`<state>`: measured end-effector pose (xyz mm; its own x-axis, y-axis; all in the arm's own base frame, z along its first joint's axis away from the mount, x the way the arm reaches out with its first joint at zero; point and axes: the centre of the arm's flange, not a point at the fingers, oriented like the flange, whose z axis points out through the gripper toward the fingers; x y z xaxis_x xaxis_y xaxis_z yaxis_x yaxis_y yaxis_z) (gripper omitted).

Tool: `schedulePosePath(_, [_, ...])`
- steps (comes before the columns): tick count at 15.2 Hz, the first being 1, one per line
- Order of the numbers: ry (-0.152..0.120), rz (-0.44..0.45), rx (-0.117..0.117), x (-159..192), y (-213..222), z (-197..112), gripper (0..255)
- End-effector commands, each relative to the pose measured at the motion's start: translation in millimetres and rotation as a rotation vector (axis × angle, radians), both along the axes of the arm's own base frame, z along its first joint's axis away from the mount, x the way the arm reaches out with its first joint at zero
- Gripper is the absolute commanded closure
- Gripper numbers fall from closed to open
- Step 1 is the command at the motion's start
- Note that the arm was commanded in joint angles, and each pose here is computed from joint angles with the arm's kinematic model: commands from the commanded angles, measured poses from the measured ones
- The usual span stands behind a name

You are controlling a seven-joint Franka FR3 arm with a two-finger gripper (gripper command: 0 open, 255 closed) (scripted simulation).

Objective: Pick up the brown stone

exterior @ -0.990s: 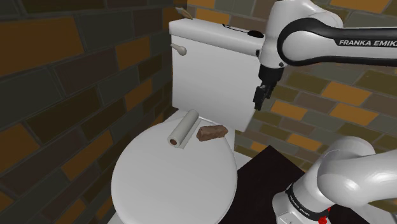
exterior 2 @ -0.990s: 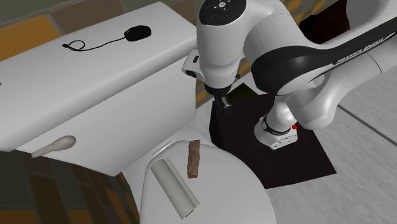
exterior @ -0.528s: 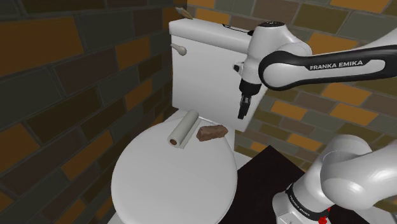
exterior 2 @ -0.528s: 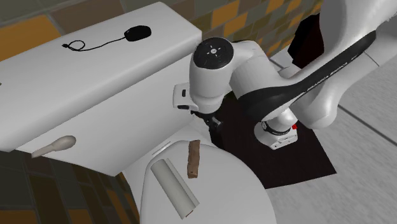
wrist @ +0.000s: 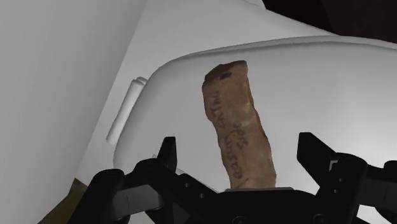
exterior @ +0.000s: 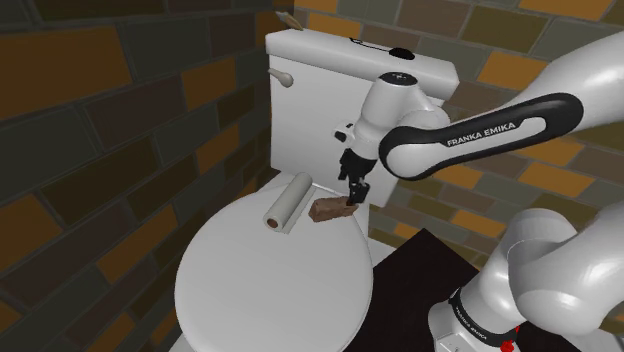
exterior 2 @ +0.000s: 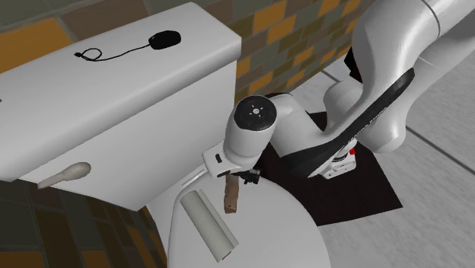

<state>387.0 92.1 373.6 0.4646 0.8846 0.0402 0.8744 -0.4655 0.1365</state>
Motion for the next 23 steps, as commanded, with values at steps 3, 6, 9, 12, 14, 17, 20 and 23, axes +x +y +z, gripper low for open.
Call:
schedulePosePath(3, [-0.025, 0.122, 0.013, 1, 15, -26, 0])
schedulePosePath(6, [-0.025, 0.122, 0.013, 1, 15, -42, 0])
schedulePosePath(9, [-0.025, 0.122, 0.013, 1, 15, -56, 0])
schedulePosePath(12, [-0.025, 0.122, 0.013, 1, 15, -55, 255])
schedulePosePath(14, [-0.025, 0.122, 0.013, 1, 15, -56, 255])
schedulePosePath(17, [-0.025, 0.122, 0.013, 1, 15, -56, 255])
schedulePosePath(20, [-0.025, 0.122, 0.013, 1, 15, -56, 255])
schedulePosePath(23, [-0.025, 0.122, 0.013, 1, 15, -45, 255])
